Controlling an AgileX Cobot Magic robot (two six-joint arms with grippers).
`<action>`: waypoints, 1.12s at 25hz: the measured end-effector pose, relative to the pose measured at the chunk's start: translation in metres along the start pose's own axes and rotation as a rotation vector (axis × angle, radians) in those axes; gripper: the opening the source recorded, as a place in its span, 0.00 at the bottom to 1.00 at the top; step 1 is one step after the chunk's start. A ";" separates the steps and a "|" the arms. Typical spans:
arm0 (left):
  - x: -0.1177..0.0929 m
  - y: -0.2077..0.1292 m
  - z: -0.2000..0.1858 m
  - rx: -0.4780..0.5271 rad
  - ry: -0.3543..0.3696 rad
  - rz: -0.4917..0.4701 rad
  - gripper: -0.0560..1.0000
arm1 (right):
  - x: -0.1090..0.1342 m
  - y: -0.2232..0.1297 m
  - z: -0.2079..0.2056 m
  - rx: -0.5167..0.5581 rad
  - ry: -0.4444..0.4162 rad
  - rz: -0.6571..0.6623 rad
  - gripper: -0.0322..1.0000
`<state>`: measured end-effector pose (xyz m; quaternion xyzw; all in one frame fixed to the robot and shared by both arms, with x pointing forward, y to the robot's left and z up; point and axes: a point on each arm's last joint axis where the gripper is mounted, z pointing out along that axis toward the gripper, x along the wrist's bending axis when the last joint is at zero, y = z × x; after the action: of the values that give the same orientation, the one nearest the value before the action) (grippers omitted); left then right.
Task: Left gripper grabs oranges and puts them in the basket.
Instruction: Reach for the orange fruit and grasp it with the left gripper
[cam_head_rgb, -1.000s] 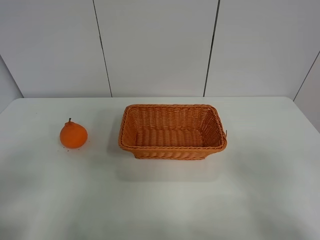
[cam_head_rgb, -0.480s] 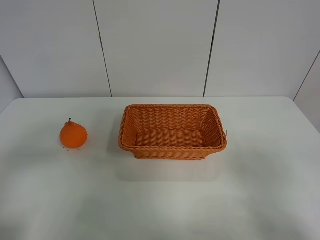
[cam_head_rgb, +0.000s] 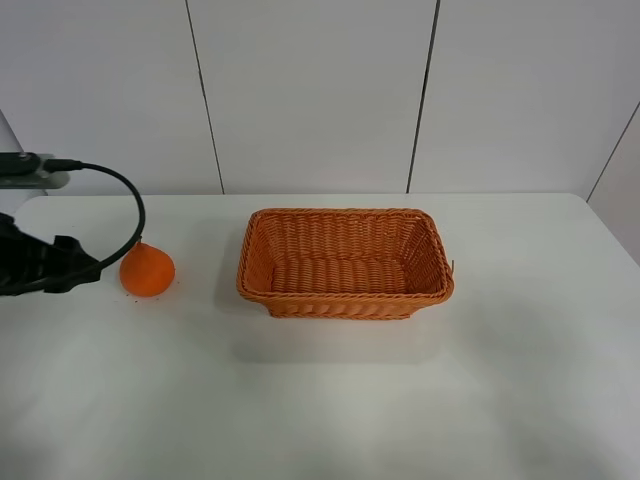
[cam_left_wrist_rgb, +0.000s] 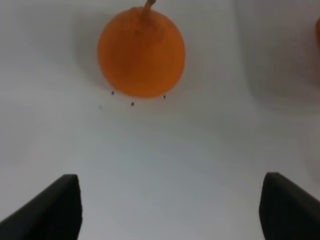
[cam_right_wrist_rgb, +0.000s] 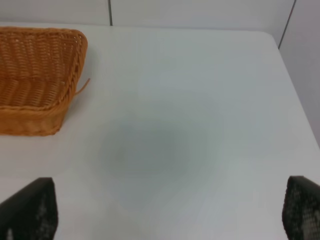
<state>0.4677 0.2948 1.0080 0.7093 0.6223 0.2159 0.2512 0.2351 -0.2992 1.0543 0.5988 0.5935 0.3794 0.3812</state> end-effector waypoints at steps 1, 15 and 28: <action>0.002 0.007 0.012 0.018 -0.001 0.006 0.85 | 0.000 0.000 0.000 0.000 0.000 0.000 0.70; 0.019 0.080 0.116 0.085 -0.009 0.010 0.86 | 0.000 0.000 0.000 0.000 0.000 0.000 0.70; 0.024 0.063 0.171 0.206 -0.017 0.031 0.86 | 0.000 0.000 0.000 0.000 0.000 0.000 0.70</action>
<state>0.6260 0.2969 0.9135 0.7427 0.6279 0.1489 0.1789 0.2351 -0.2992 1.0543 0.5988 0.5935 0.3794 0.3812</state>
